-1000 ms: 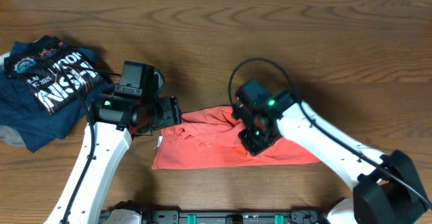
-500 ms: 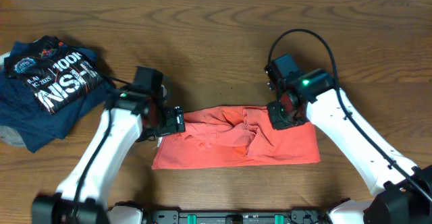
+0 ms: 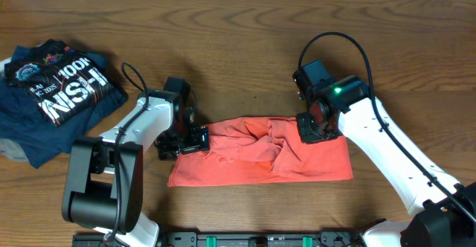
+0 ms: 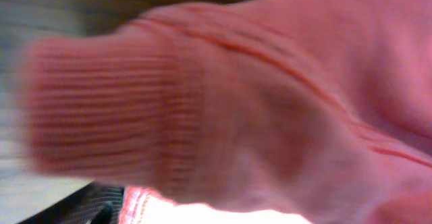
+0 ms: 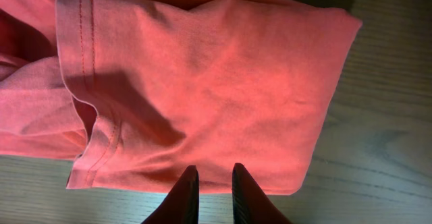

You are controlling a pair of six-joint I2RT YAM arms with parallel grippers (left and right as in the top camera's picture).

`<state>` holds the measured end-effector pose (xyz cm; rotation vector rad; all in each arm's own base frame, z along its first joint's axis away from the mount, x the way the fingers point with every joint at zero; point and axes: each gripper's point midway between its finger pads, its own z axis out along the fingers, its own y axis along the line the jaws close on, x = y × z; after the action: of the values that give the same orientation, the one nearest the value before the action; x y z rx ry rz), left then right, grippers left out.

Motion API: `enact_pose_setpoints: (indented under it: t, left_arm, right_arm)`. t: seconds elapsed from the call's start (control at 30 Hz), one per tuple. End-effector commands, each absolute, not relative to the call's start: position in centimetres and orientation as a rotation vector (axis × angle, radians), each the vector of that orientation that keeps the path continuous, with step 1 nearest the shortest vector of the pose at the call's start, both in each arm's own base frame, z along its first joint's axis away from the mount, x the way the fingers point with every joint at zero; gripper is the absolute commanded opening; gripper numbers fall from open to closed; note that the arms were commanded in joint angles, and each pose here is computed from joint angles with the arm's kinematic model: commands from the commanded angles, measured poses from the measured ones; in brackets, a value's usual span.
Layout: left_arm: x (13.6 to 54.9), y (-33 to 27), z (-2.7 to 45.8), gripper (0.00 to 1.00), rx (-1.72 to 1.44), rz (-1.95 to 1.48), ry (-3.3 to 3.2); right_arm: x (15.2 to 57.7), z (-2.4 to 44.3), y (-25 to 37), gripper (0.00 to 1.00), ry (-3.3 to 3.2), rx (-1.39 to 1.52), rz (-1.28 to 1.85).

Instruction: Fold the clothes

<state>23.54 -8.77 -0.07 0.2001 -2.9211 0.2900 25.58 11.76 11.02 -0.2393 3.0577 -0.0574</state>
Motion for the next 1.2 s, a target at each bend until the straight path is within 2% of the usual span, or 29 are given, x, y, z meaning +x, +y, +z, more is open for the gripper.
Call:
enact_pose_setpoints:
  t: [0.0,0.07,0.13,0.2,0.43,0.57,0.67,0.93,1.17]
  left_arm:
    - [22.6,-10.9,-1.1,0.74,0.122,0.472,-2.837]
    - [22.6,-10.9,-1.0,0.55,0.115,0.475,-2.839]
    - [22.9,-10.7,-0.9,0.25,0.092,0.484,-2.849]
    - [23.6,-10.3,-0.5,0.06,0.105,0.493,-2.86]
    - [27.6,-4.1,3.2,0.06,0.325,0.337,-2.947]
    - [29.8,-0.3,6.9,0.06,0.456,0.262,-3.02]
    - [30.4,0.4,9.6,0.06,0.507,0.28,-3.041]
    - [28.6,-5.8,15.3,0.06,0.243,0.394,-3.116]
    - [26.3,-15.0,15.8,0.06,-0.16,0.422,-3.131]
  right_arm:
    - [26.0,11.6,11.5,0.16,3.036,-0.198,-0.068]
    - [26.1,11.6,11.3,0.16,3.033,-0.197,-0.078]
    - [26.3,11.6,11.0,0.16,3.025,-0.179,-0.107]
    - [26.5,11.7,10.5,0.16,3.017,-0.155,-0.136]
    - [27.5,11.7,7.4,0.16,3.011,-0.012,-0.191]
    - [28.0,11.7,5.4,0.17,3.017,0.052,-0.199]
    - [28.2,11.7,4.5,0.17,3.02,0.075,-0.204]
    - [28.3,11.7,3.9,0.18,3.022,0.099,-0.199]
    - [28.2,11.7,4.0,0.18,3.026,0.098,-0.187]
